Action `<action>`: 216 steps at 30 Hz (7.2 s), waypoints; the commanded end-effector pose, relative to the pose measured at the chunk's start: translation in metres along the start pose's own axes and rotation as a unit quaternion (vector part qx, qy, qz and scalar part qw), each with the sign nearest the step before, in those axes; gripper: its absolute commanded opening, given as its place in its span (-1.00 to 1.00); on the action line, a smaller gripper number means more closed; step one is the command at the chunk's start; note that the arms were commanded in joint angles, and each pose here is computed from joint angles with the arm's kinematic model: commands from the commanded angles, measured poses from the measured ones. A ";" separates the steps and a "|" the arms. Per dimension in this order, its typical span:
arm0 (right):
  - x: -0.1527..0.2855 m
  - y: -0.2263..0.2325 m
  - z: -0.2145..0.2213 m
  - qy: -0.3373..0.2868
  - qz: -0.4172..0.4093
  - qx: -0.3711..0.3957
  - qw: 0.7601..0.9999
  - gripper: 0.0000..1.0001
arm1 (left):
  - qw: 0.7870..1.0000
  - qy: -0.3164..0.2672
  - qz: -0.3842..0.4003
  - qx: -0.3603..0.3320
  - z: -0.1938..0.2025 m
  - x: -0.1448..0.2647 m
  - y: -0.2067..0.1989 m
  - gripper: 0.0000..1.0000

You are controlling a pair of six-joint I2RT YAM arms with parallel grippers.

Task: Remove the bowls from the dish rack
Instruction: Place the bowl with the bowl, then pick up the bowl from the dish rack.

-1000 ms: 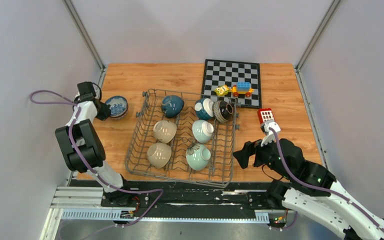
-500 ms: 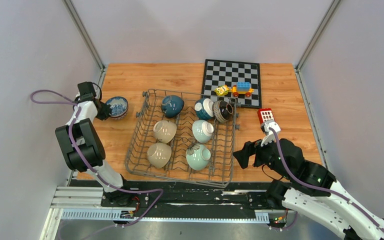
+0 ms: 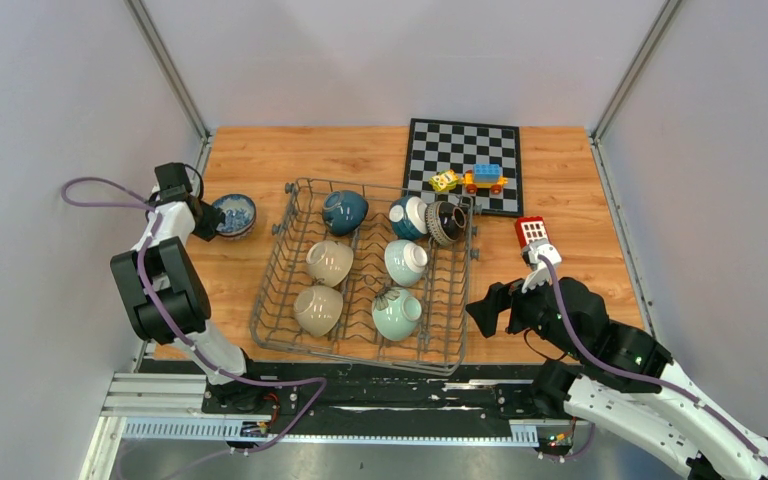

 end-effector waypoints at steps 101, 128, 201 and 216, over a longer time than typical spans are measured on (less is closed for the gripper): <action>0.000 -0.004 -0.001 -0.008 0.017 0.004 1.000 0.93 | 0.995 -0.055 0.087 0.012 -0.012 0.038 -0.014 -1.00; 0.003 -0.005 0.000 -0.010 0.018 0.002 1.000 0.93 | 0.986 -0.091 0.128 0.052 -0.006 0.025 0.004 -1.00; 0.007 -0.007 -0.021 -0.016 0.037 0.064 0.997 0.96 | 0.963 -0.161 0.183 -0.113 0.037 0.154 -0.017 0.87; -0.031 0.009 -0.068 -0.005 0.100 0.105 0.989 0.99 | 0.832 -0.153 0.345 -0.406 0.164 0.261 -0.031 1.00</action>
Point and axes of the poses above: each gripper's point midway between its finger pads, its own x axis back along the fingers, its own y axis along the line the jaws close on, z = x × y, the point moved 10 cm from there along x, back along the fingers, and after that the axes turned 3 degrees about x, right-handed, at the moved point
